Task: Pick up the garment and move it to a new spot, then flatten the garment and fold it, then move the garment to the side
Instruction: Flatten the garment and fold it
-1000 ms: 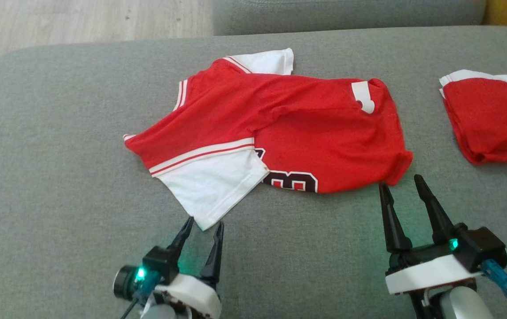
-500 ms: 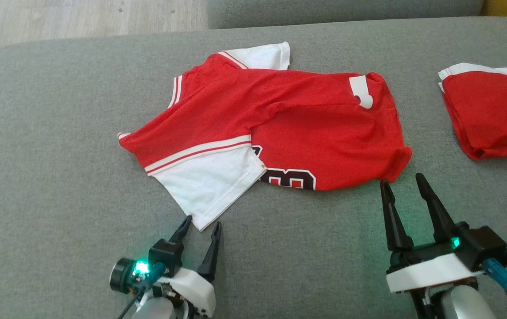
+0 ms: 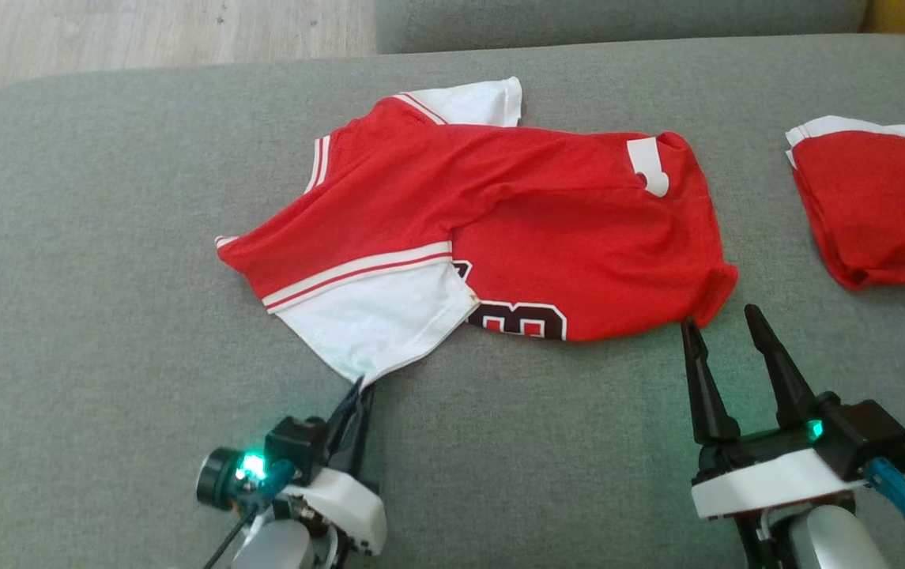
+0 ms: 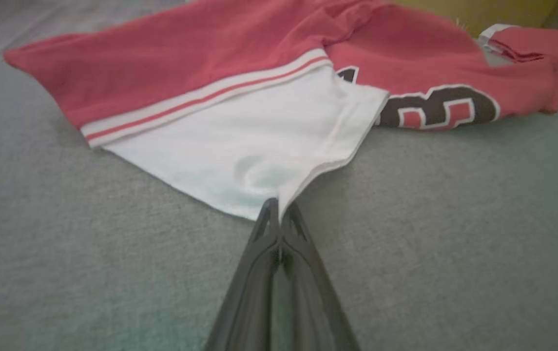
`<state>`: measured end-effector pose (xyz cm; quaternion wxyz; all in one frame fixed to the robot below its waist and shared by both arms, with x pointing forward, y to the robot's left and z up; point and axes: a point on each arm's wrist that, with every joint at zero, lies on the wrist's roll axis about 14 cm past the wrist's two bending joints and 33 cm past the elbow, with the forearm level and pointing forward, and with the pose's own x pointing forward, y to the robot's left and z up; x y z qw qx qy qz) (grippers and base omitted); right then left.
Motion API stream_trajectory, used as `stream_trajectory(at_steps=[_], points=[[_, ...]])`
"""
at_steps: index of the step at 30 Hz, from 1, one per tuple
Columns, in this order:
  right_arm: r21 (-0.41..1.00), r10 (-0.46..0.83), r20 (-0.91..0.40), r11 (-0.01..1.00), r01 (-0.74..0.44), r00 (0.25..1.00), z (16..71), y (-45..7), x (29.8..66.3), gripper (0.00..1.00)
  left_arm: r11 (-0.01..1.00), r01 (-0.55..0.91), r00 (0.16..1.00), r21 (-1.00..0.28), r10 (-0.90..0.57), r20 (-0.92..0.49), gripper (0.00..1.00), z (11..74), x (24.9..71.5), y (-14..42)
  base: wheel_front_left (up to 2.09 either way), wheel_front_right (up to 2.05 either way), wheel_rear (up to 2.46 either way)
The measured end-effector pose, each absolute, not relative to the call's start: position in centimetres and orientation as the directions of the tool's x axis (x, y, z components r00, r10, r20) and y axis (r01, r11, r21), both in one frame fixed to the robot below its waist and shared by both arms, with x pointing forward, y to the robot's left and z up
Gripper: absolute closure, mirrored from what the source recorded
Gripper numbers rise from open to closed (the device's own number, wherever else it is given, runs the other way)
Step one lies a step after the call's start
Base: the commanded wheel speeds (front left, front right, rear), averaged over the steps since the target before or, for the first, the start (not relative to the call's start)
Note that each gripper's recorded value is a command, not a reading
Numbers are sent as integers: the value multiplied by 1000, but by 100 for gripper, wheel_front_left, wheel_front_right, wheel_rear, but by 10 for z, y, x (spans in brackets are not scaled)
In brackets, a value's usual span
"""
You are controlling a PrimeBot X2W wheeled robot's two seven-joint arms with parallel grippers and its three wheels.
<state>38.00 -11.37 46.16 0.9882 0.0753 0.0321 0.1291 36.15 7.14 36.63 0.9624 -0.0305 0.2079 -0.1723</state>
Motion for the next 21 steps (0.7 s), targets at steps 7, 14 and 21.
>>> stream_trajectory(at_steps=[7, 14, 21], points=[[165, 254, -70, 957, -240, 965, 453, -117, 383, 0, 965, 257, 933, -47, -261, -248, 100, 407, 379, 102, 0, 0, 0], [158, 249, -136, 961, -227, 959, 452, -131, 431, 0, 978, 207, 968, 28, -201, -148, 100, 437, 389, 134, 0, 0, 0], [178, 205, -382, 973, -145, 901, 416, -153, 471, 0, 989, 146, 985, 35, -142, -100, 100, 451, 398, 155, 0, 0, 0]])
